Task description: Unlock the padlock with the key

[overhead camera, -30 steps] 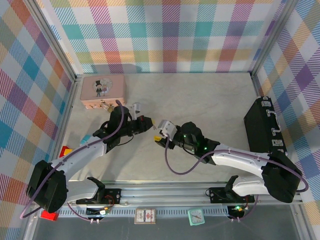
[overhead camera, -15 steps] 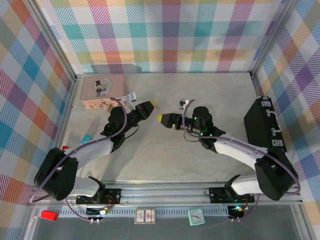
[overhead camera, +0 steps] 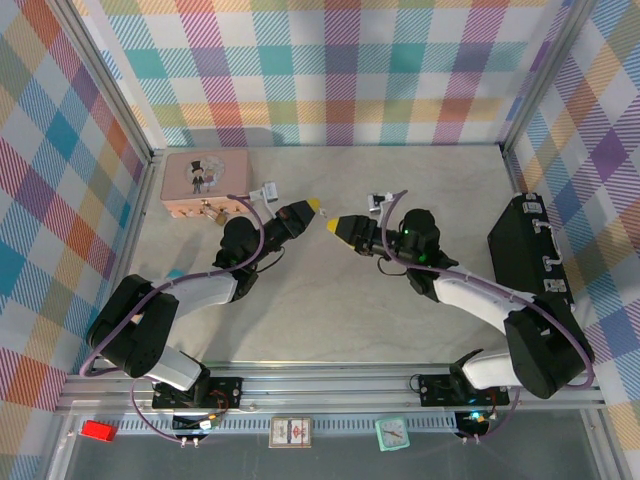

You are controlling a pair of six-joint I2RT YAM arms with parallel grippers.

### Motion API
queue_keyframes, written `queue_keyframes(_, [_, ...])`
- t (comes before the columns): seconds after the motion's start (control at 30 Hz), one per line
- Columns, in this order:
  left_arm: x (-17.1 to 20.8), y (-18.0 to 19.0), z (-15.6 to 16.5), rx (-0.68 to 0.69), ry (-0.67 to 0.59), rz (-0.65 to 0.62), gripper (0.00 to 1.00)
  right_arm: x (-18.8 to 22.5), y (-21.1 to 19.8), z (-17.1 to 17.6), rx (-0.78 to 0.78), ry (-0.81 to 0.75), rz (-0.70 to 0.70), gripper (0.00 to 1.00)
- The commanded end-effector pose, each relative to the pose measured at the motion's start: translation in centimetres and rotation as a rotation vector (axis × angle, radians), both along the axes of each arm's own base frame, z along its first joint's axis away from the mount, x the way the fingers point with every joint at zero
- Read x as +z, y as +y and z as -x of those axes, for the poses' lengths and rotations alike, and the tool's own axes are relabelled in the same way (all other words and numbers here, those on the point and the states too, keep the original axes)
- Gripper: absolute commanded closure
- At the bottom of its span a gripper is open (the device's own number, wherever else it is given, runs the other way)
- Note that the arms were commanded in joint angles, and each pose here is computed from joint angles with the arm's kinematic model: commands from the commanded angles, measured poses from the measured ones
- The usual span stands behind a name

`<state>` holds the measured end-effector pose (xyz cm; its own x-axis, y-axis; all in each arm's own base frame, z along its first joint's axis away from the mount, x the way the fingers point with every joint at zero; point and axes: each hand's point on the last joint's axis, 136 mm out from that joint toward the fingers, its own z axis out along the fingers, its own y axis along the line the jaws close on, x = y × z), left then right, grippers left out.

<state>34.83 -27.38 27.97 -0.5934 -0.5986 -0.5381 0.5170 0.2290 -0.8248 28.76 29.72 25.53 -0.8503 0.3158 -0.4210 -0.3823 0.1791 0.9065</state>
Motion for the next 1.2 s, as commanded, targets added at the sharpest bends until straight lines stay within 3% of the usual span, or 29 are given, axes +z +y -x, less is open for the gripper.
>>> queue_keyframes(0.0, [1.5,-0.4,1.1,-0.043,-0.053,0.044,1.00,1.4,0.0,0.0,0.020,-0.024,-0.063,0.27])
queue_keyframes(0.3, [1.7,-0.9,1.3,-0.086,-0.039,0.126,1.00,2.3,0.6,-1.2,0.040,-0.017,-0.170,0.34])
queue_keyframes(1.17, [1.6,-1.4,2.3,-0.097,-0.025,0.121,1.00,4.2,0.6,-1.4,0.039,-0.035,-0.227,0.57])
